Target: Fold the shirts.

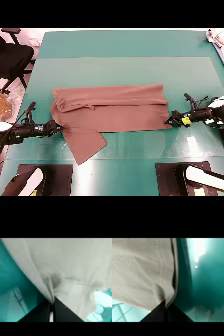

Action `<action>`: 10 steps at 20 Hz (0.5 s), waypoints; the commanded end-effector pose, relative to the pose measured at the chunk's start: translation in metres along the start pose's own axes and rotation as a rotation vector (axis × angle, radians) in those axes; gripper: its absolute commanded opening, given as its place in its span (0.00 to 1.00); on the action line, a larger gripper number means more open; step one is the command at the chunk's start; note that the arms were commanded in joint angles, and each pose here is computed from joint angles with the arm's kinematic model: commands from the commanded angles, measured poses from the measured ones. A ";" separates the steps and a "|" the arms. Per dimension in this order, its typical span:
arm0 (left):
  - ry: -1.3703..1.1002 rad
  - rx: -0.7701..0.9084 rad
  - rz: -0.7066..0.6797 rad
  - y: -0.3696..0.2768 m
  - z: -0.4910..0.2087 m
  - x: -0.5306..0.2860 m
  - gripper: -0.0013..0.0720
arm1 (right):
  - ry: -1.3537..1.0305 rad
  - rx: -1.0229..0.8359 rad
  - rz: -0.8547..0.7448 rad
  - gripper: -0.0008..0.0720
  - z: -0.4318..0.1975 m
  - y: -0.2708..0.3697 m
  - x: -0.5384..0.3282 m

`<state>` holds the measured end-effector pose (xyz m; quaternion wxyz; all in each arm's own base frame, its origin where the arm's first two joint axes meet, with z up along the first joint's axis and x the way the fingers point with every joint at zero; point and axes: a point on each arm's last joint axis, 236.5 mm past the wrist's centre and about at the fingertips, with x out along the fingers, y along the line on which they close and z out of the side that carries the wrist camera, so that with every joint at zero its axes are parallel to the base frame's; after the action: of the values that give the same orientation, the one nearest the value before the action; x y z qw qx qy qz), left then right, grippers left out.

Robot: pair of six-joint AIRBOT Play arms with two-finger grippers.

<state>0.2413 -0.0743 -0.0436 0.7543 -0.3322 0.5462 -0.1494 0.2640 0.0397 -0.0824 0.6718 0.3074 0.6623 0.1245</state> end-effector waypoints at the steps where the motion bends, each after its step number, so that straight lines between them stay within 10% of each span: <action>1: 0.056 0.122 -0.082 -0.032 -0.002 -0.016 0.05 | -0.069 -0.075 0.082 0.03 0.000 0.040 -0.024; 10: -0.162 0.382 -0.137 -0.111 0.052 -0.084 0.05 | -0.443 -0.256 0.097 0.03 0.017 0.102 -0.101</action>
<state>0.2683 -0.0880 0.0670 0.8060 -0.2554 0.4635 -0.2650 0.2832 0.0584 0.0283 0.7910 0.2740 0.5190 0.1731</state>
